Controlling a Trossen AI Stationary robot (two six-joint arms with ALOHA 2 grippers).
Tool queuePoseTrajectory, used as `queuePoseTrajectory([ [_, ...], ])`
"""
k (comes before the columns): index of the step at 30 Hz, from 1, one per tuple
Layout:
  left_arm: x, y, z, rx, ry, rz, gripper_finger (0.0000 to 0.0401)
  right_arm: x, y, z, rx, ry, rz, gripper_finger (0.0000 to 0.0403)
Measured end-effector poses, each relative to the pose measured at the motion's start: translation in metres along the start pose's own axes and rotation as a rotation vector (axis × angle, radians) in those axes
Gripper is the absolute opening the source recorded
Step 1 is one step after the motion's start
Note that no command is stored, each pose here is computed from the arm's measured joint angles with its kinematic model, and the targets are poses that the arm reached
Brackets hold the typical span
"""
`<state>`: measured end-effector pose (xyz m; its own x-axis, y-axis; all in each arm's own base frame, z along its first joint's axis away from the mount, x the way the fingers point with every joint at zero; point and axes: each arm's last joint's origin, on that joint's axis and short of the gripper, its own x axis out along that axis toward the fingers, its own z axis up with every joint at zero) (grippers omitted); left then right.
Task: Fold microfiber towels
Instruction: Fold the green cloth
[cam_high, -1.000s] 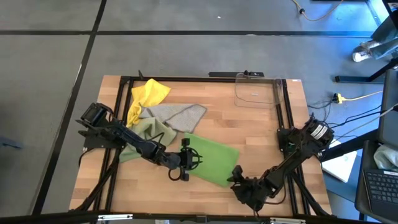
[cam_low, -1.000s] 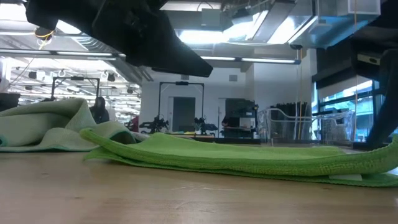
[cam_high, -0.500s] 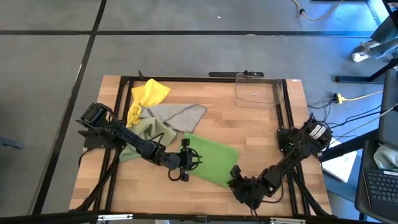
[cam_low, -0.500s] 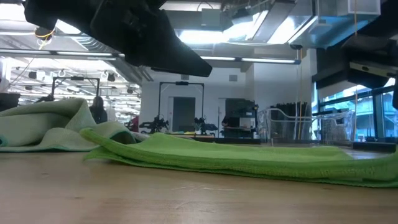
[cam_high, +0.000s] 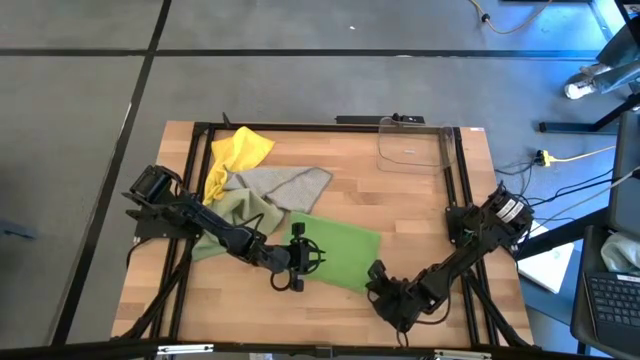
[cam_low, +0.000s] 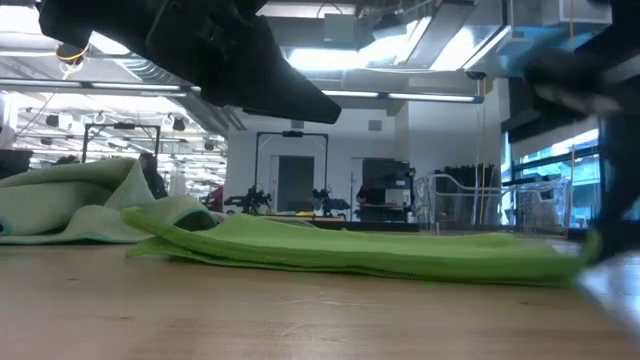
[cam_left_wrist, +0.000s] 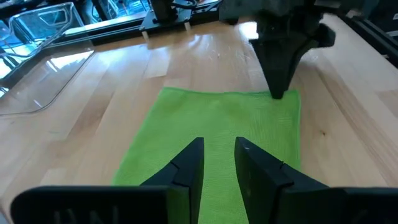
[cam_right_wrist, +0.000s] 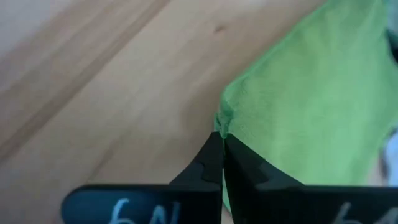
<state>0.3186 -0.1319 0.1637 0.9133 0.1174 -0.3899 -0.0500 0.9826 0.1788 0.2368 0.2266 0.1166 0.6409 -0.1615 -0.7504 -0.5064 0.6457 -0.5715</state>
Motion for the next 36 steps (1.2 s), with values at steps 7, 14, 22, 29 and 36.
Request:
queuePoseTrajectory([
  [7,0.0,0.0,0.0,0.003,-0.001,-0.001,0.0083,-0.03,-0.024,0.027,-0.087,0.117,0.002,0.0004],
  [14,-0.008,-0.013,0.0,0.02,-0.012,-0.021,0.0083,-0.028,-0.045,0.041,-0.102,0.082,0.039,0.0006],
  [22,-0.025,-0.04,-0.003,0.068,-0.02,-0.064,0.0083,-0.007,-0.077,0.043,-0.193,0.031,0.043,0.0007],
  [29,-0.048,-0.063,-0.01,0.135,-0.028,0.047,0.0083,0.019,-0.124,0.039,-0.238,-0.077,0.064,0.0008],
  [36,-0.084,-0.085,-0.008,0.083,-0.109,0.168,0.0083,0.037,-0.164,0.035,-0.292,-0.247,0.063,0.0009],
])
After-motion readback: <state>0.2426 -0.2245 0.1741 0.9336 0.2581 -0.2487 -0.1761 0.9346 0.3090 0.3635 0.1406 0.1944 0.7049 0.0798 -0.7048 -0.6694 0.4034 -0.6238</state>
